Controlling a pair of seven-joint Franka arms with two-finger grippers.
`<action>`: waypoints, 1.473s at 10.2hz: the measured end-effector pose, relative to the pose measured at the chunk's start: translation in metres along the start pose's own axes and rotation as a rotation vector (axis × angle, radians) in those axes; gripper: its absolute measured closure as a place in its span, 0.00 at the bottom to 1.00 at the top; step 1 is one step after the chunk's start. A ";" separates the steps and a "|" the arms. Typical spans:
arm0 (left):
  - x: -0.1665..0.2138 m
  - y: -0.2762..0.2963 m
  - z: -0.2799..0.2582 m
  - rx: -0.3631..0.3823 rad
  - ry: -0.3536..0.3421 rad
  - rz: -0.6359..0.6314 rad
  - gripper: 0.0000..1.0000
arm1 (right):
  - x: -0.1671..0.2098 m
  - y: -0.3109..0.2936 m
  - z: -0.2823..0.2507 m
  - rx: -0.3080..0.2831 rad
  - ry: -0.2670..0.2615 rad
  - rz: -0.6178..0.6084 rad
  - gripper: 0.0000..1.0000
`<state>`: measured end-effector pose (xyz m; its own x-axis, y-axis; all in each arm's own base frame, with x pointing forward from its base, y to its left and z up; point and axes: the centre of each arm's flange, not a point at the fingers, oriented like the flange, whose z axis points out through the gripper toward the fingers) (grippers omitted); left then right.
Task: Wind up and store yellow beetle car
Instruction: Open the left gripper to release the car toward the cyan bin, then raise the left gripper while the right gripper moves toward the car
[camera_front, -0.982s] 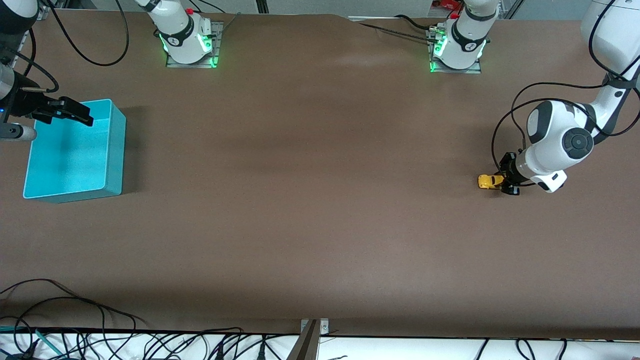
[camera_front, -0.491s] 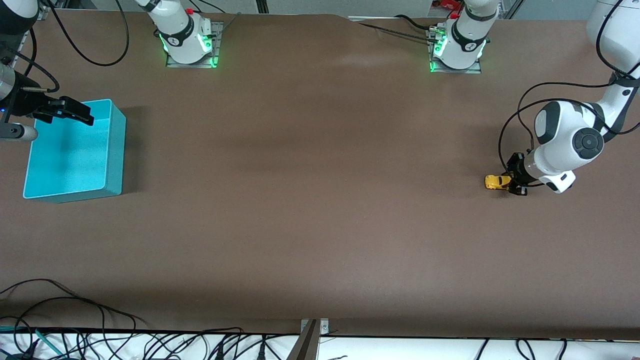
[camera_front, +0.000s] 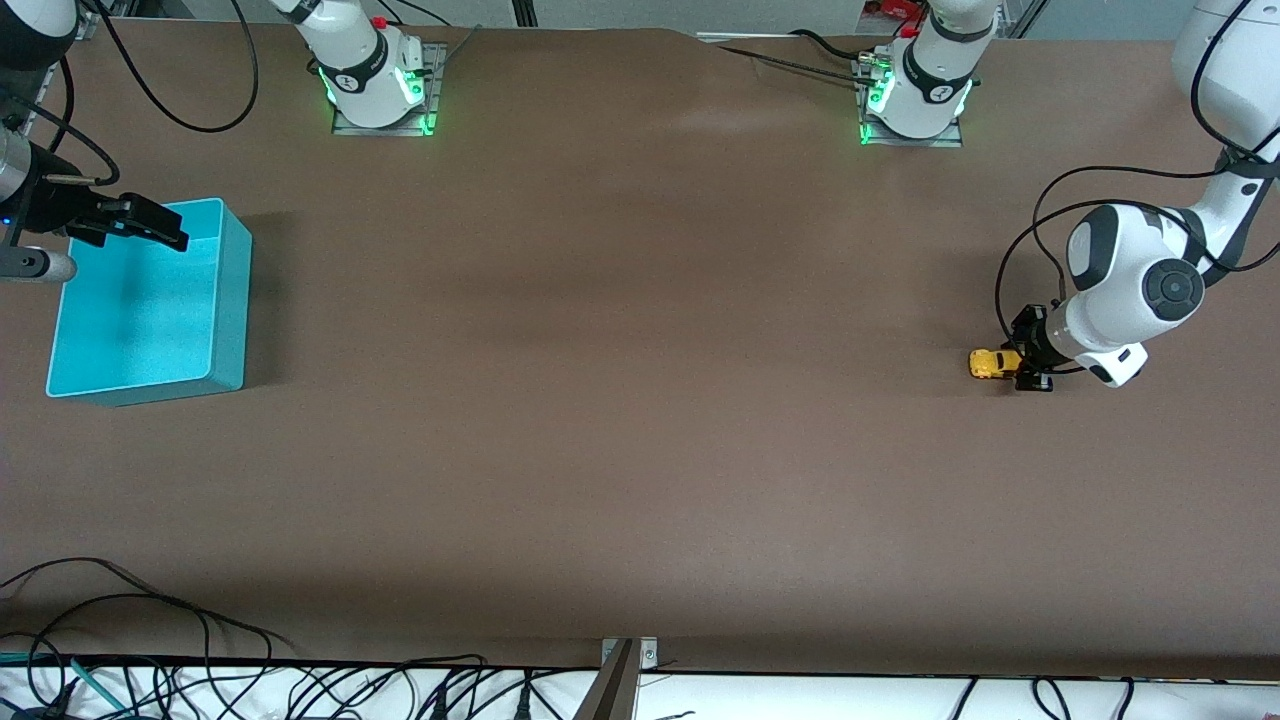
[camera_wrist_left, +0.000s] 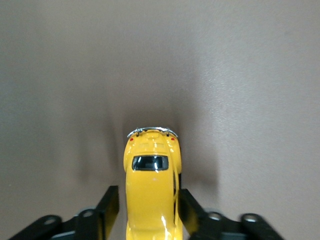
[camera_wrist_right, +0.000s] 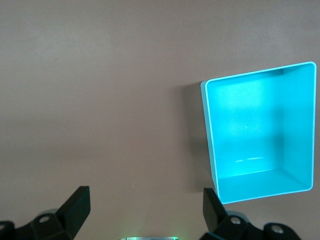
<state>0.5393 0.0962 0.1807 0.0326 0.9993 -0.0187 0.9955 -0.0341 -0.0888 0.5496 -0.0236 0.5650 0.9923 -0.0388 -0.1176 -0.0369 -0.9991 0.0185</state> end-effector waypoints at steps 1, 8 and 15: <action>0.001 -0.001 0.008 0.008 -0.009 -0.001 0.26 | 0.000 0.000 0.000 0.000 0.000 0.000 0.00; -0.005 0.006 0.006 0.000 -0.013 0.034 0.15 | 0.001 0.000 0.002 0.000 -0.005 0.000 0.00; -0.036 0.008 -0.078 0.061 0.078 0.713 0.16 | 0.001 -0.003 0.003 -0.001 -0.006 -0.005 0.00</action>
<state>0.5531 0.0615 0.2584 0.6814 0.7315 -0.0219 0.7228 -0.6774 -0.1369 0.5508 -0.0208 0.5620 0.9917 -0.0337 -0.1239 -0.0317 -0.9993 0.0184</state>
